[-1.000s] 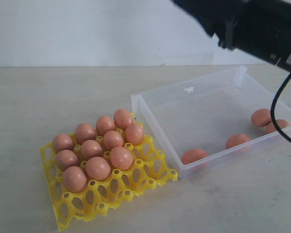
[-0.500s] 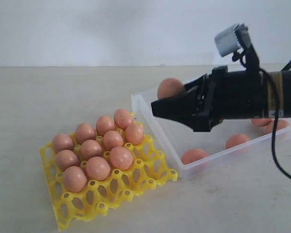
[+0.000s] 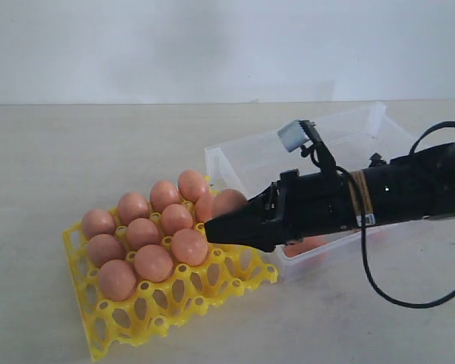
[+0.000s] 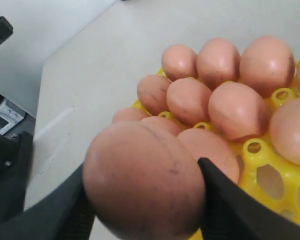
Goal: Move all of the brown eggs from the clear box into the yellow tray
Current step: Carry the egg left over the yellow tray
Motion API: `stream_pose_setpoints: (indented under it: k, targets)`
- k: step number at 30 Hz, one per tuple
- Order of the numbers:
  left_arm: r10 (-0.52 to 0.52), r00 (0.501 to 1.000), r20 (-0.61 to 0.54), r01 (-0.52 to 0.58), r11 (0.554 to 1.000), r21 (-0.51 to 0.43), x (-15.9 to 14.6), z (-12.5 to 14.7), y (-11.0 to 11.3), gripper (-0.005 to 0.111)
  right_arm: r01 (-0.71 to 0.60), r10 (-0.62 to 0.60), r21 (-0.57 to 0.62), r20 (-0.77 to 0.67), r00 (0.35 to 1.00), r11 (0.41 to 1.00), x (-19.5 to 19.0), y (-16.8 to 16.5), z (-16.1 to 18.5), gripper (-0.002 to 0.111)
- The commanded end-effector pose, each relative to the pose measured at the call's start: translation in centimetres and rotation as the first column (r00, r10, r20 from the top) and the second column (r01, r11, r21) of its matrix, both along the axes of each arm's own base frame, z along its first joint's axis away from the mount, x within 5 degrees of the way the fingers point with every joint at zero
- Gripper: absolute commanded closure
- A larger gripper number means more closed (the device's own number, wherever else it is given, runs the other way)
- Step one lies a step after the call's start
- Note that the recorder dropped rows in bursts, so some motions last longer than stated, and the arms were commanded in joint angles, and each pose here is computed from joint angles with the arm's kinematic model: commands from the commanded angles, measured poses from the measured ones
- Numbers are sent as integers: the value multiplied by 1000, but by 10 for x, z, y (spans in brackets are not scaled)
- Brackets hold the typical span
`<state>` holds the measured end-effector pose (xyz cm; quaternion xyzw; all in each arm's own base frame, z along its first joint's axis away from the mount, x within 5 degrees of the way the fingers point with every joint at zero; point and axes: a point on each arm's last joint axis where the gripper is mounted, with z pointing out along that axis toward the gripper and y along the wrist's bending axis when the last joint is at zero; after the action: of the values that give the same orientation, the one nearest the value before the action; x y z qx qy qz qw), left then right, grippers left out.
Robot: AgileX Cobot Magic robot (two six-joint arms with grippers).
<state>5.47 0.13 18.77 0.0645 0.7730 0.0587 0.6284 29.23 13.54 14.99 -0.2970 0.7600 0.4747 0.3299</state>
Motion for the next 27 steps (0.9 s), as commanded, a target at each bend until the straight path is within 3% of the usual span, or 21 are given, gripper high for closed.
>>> stream_pose_setpoints:
  k: [1,7,12,14,20,27]
  targets:
    - [-7,1000,0,7,1000,-5,0,-1,0,103,39,-33,-131,49,998,991,18,21,-5,109]
    - [-7,1000,0,7,1000,-5,0,-1,0,103,179,-174,-218,42,984,959,32,24,-17,109]
    - [-7,1000,0,7,1000,-5,0,-1,0,103,176,-177,-246,15,984,953,33,23,-29,108]
    - [-7,1000,0,7,1000,-5,0,-1,0,103,175,-178,-251,11,984,952,33,23,-31,101]
    - [-7,1000,0,7,1000,-5,0,-1,0,103,151,-154,-272,9,988,950,31,23,-33,68]
    - [-7,1000,0,7,1000,-5,0,-1,0,103,121,-126,-290,3,992,949,28,22,-35,64]
